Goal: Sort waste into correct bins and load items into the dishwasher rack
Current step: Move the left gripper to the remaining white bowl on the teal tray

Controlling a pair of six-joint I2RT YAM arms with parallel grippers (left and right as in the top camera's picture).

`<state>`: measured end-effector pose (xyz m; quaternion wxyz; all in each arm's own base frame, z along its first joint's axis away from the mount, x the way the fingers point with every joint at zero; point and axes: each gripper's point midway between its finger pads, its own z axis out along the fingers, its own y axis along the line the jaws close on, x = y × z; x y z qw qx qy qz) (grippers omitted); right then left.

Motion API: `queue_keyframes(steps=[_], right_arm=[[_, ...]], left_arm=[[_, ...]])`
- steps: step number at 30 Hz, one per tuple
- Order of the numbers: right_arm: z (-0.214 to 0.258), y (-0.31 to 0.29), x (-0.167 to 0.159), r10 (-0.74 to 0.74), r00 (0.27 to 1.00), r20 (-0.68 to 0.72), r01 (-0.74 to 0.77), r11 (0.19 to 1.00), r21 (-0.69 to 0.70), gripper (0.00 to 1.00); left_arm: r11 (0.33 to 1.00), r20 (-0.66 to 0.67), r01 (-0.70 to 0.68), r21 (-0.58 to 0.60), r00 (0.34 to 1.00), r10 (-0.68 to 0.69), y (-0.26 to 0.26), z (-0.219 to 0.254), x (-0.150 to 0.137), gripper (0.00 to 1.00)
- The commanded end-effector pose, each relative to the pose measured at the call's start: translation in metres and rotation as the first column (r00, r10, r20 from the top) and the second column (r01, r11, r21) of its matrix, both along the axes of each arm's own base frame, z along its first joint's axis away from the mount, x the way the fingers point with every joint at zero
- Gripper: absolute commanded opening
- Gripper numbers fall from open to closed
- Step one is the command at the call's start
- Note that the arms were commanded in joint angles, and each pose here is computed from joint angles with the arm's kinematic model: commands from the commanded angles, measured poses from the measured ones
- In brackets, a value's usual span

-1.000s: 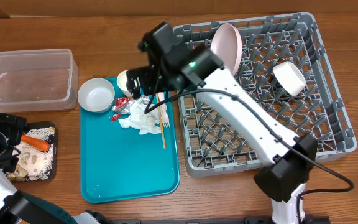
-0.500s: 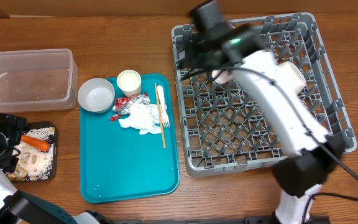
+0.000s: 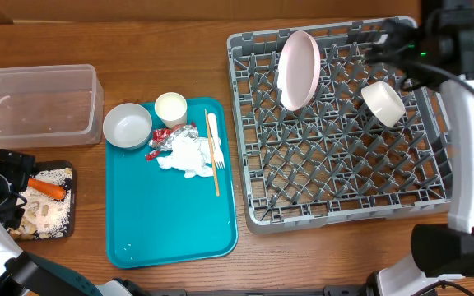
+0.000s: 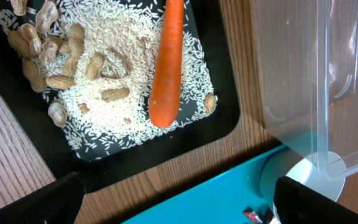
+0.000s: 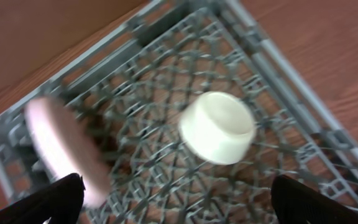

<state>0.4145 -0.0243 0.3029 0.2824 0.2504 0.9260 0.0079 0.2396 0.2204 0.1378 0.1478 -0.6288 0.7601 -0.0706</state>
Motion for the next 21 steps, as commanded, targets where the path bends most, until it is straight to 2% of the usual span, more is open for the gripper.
queue_keyframes(steps=[1,14,18,21], right_arm=[[0.007,-0.021,-0.001,-0.055,0.998,0.020,0.055,0.998,-0.009,1.00],[0.007,-0.032,-0.002,-0.084,0.996,0.020,0.084,0.996,-0.009,1.00],[0.007,-0.032,-0.002,-0.084,0.996,0.020,0.084,0.996,-0.009,1.00],[0.007,-0.032,-0.002,-0.084,0.996,0.020,0.084,0.996,-0.009,1.00]], left_arm=[[1.000,0.002,0.017,0.023,1.000,-0.017,0.003,0.005,0.002,1.00],[1.000,0.007,0.009,0.019,1.000,-0.009,0.003,0.005,0.002,1.00],[0.995,0.102,-0.042,-0.094,0.993,0.052,-0.011,0.011,0.018,1.00],[0.969,0.163,0.069,-0.236,0.986,-0.030,-0.046,0.016,0.022,1.00]])
